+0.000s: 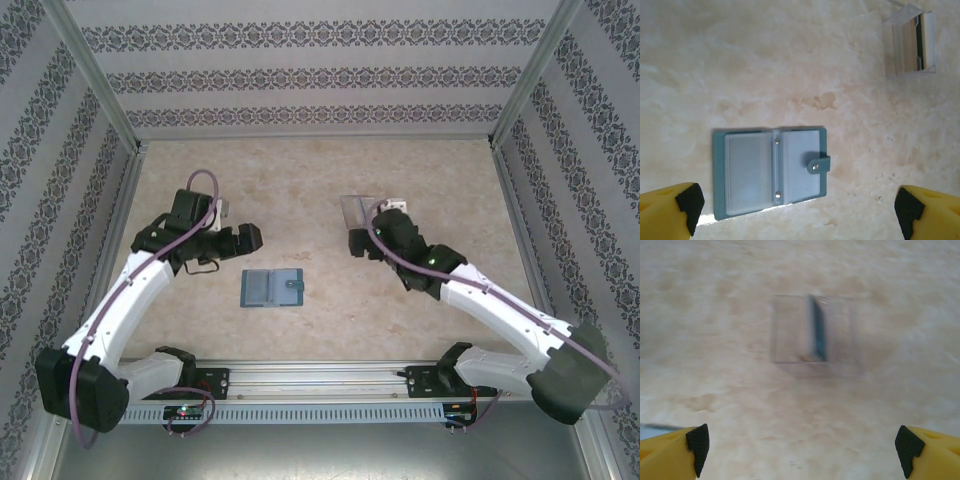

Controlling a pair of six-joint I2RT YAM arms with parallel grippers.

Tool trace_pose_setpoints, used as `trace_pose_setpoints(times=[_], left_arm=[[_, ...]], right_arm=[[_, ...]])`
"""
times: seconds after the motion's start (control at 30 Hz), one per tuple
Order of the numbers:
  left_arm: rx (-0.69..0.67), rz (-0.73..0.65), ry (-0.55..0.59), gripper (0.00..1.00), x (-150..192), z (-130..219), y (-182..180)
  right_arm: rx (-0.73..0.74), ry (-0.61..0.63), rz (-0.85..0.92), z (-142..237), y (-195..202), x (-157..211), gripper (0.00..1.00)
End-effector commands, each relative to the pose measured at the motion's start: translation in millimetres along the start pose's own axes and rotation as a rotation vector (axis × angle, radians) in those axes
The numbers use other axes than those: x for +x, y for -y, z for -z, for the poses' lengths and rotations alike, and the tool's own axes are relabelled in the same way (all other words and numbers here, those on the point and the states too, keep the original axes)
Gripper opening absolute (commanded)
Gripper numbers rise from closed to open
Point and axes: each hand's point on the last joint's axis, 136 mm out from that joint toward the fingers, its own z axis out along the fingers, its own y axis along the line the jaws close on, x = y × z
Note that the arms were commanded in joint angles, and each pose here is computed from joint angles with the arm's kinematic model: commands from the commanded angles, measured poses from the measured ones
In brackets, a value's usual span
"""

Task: Put the credit cards into the card holder

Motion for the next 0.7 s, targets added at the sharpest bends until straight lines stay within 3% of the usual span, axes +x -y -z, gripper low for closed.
trace_pose_setpoints(times=[0.0, 0.17, 0.4, 0.67], left_arm=[[-0.100, -0.106, -0.069, 1.00, 4.8, 4.5, -11.3], [-0.094, -0.123, -0.071, 1.00, -16.3, -16.7, -5.9], [-0.124, -0.122, -0.166, 1.00, -1.8, -31.3, -16.8], [-0.124, -0.035, -0.185, 1.00, 12.0, -28.6, -20.0]], right_arm=[[0.004, -0.101, -0.020, -13.0, 8.0, -2.7, 0.98], [-0.065, -0.215, 0.000, -48.1, -6.5, -13.0, 0.98], [0.061, -0.374, 0.098, -104.8, 8.2, -16.2, 0.98], [0.236, -0.411, 0.167, -137.9, 36.0, -23.1, 0.98]])
